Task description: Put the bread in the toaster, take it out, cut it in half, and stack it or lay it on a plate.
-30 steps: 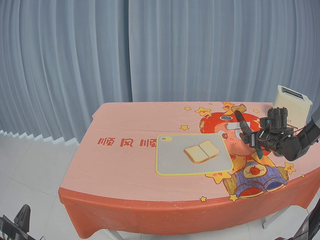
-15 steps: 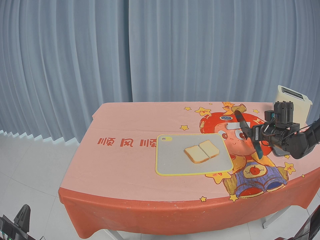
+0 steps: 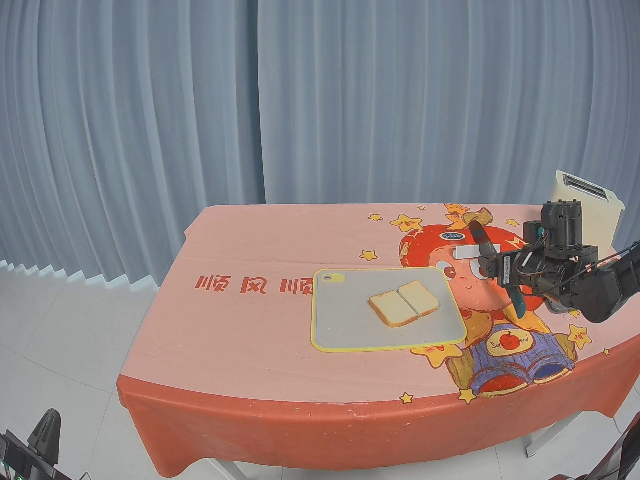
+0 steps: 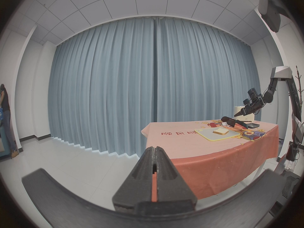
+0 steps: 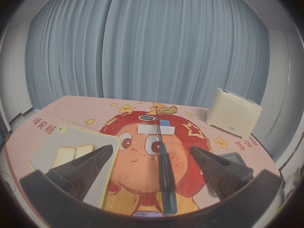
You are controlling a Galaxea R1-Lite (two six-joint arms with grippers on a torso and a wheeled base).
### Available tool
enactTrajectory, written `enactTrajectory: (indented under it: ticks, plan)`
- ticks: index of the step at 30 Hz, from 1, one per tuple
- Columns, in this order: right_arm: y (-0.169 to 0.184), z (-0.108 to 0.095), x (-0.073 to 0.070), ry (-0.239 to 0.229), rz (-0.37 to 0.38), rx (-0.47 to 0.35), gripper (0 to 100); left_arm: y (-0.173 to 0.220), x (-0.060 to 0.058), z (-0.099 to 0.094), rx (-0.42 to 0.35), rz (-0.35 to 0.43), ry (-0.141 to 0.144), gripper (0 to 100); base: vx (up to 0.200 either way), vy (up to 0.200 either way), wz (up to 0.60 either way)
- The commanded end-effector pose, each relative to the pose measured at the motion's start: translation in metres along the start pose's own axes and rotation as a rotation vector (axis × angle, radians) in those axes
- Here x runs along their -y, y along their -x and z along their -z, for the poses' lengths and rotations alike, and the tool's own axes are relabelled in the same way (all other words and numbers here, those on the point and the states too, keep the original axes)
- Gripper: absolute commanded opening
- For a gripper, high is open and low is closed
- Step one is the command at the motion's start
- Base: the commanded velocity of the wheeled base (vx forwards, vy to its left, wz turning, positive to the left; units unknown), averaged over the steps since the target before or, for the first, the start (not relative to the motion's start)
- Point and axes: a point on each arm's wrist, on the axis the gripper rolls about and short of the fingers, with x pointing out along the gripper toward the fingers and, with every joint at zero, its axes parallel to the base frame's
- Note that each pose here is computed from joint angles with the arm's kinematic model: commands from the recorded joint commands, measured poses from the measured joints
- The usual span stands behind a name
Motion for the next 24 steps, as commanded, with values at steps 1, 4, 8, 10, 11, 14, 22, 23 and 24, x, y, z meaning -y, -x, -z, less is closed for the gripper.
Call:
enactTrajectory:
  ticks: [1, 4, 8, 10, 11, 14, 22, 23, 24]
  plan:
    - [0.001, 0.002, -0.008, 0.004, -0.009, -0.002, 100, -0.001, 0.000, 0.005, -0.019, 0.000, -0.001, 0, 0.000, 0.000, 0.00]
    - [0.002, 0.002, -0.012, -0.004, -0.018, -0.004, 100, -0.001, 0.000, 0.005, -0.019, 0.000, 0.000, 0, 0.000, 0.000, 0.00]
    - [0.003, 0.003, -0.017, 0.000, -0.030, -0.005, 100, -0.001, 0.000, 0.005, -0.019, 0.000, 0.000, 0, 0.000, 0.000, 0.00]
    - [0.004, 0.005, -0.022, -0.001, -0.044, -0.009, 100, -0.001, 0.000, 0.005, -0.019, 0.000, 0.000, 0, 0.000, 0.000, 0.00]
    - [0.005, 0.006, -0.024, -0.007, -0.051, -0.012, 100, -0.001, 0.000, 0.005, -0.019, 0.000, 0.000, 0, 0.000, 0.000, 0.00]
    - [0.006, 0.008, -0.029, -0.004, -0.065, -0.018, 100, -0.001, 0.000, 0.005, -0.019, 0.002, -0.001, 0, 0.000, 0.200, 0.00]
    - [-0.004, 0.020, -0.040, 0.015, -0.117, -0.067, 100, -0.001, 0.000, 0.005, -0.017, 0.000, -0.001, 0, 0.000, 0.075, 0.00]
    - [-0.005, 0.022, -0.042, 0.017, -0.131, -0.073, 100, -0.001, 0.000, 0.005, -0.017, 0.000, -0.001, 0, 0.000, 0.000, 0.00]
    - [-0.005, 0.022, -0.042, 0.018, -0.133, -0.075, 100, -0.001, 0.000, 0.005, -0.017, 0.000, -0.001, 0, 0.000, 0.000, 0.00]
